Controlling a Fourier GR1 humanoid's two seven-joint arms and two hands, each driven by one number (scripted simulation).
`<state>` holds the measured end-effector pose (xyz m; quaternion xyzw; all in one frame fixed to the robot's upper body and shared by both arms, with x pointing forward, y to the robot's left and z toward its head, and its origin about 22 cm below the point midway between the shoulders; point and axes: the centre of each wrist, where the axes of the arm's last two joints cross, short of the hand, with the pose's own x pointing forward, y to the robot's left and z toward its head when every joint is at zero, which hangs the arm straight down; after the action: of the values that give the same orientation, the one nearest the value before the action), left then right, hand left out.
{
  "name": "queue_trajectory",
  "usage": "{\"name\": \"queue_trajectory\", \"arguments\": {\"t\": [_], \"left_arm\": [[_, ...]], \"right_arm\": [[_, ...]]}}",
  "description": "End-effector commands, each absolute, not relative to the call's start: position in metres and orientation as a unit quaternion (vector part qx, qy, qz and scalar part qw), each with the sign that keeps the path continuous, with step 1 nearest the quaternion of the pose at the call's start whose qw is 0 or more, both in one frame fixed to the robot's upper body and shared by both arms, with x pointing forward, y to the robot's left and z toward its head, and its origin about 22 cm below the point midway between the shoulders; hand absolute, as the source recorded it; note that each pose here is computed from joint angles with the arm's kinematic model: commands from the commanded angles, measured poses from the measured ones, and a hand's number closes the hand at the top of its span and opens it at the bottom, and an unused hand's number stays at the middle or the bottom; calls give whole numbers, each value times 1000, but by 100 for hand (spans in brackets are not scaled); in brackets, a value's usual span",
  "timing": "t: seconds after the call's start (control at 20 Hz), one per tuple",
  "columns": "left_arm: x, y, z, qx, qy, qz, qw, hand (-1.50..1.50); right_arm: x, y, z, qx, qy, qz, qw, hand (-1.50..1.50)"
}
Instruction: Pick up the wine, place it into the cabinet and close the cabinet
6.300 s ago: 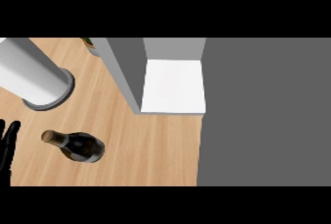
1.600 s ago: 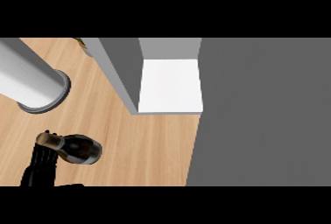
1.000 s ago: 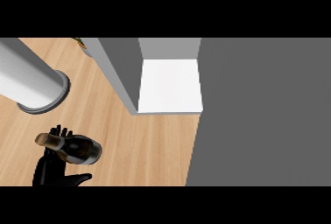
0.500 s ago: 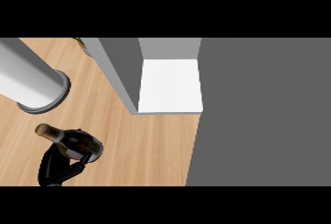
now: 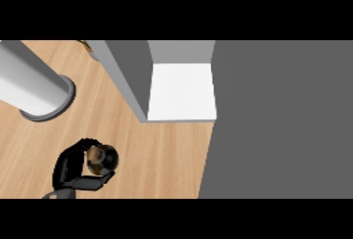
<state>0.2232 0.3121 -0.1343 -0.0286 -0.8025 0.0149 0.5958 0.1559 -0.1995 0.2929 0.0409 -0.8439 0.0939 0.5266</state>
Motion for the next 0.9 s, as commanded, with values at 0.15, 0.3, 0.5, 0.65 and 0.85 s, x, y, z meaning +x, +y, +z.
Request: {"name": "queue_trajectory", "arguments": {"t": [0.15, 0.3, 0.5, 0.65, 0.85], "left_arm": [[252, 227, -129, -50, -794, -12, 606, 150], [263, 216, -116, -43, -804, 2, 593, 150], [264, 221, -82, -41, -836, -2, 548, 150], [283, 217, -57, -54, -842, -17, 536, 150], [265, 182, -37, -112, -829, -7, 547, 150]], "right_arm": [[136, -203, 298, 70, -837, 116, 530, -150], [145, -207, 301, 69, -840, 98, 530, -150], [139, -215, 288, 57, -841, 102, 528, -150], [136, -199, 291, 68, -831, 114, 540, -150], [147, -209, 293, 69, -831, 117, 539, -150]]}}
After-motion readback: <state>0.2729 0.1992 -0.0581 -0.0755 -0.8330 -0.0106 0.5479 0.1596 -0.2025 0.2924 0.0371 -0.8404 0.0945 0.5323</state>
